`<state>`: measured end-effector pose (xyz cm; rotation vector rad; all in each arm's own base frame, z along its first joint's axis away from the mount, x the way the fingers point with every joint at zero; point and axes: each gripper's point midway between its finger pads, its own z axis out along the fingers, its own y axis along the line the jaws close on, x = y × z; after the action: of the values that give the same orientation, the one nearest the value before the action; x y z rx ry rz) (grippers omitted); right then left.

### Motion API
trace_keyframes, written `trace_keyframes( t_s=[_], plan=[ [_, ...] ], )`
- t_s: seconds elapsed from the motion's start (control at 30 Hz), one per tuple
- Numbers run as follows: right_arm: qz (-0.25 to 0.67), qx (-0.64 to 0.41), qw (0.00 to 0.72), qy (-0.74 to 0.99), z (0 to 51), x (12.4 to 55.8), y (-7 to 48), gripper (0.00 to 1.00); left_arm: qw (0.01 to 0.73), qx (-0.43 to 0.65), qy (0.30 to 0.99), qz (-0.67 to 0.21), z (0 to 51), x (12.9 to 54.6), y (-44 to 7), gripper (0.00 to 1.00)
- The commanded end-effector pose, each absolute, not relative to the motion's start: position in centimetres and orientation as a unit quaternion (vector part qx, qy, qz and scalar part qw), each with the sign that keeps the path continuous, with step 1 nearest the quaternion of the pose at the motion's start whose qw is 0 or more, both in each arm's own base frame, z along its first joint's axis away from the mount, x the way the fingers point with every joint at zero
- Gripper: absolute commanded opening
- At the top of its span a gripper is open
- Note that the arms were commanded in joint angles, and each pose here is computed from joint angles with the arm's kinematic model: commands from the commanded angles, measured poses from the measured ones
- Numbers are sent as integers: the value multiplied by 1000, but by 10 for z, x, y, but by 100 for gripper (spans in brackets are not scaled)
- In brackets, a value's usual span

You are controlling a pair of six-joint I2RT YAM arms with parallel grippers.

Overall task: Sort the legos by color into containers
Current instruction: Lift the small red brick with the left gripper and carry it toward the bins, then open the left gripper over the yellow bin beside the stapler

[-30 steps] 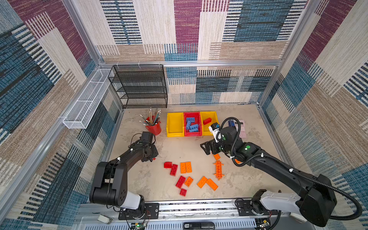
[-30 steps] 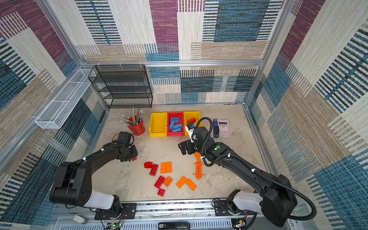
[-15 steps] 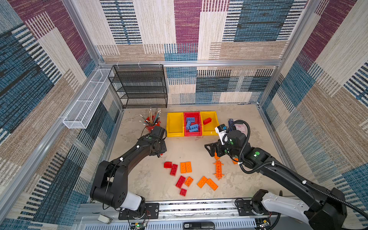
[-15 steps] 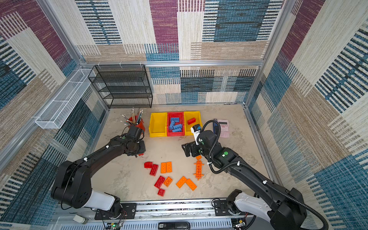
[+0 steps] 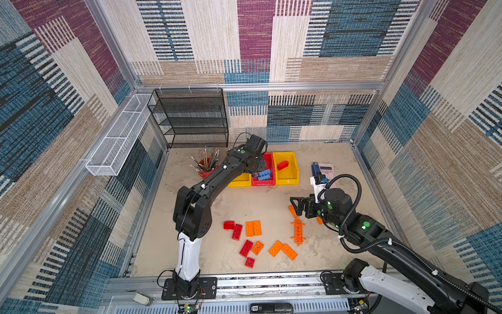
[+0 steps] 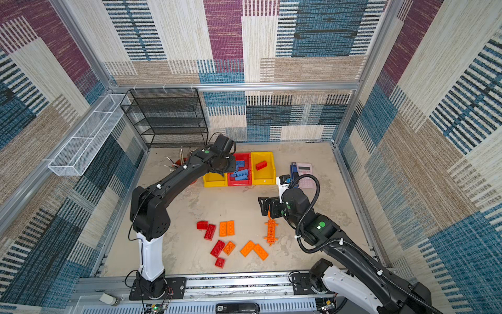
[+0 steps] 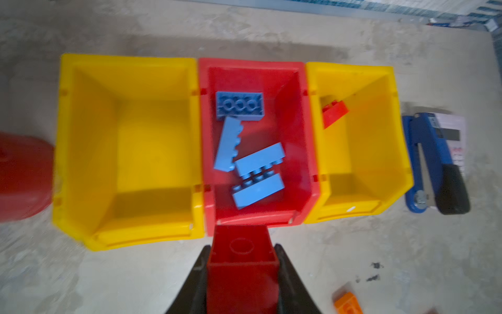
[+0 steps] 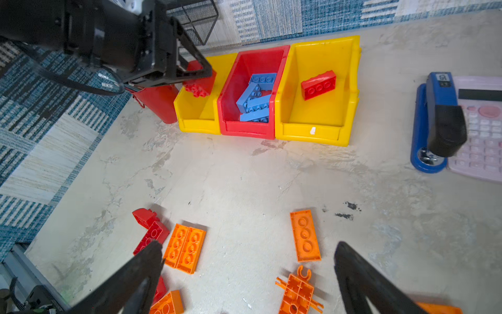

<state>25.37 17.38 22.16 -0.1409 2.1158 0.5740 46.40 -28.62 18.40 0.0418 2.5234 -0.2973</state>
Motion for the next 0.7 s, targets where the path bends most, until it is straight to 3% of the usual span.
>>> trace_keyframes(
  t_s=[0.0,0.17,0.5,0.6,0.67],
  plan=[
    [233,-18,474,849,232,256,163,99,281,68,949,-124,182,468,-316,17],
    [227,-4,481,847,238,254,155,99,320,118,923,-177,185,492,-373,19],
    [213,13,488,846,249,258,148,99,339,116,900,-249,164,522,-416,20],
    [208,13,487,848,250,260,148,99,350,110,896,-250,161,530,-417,25],
    [208,12,486,849,251,261,150,99,353,110,892,-259,160,533,-420,36]
  ],
)
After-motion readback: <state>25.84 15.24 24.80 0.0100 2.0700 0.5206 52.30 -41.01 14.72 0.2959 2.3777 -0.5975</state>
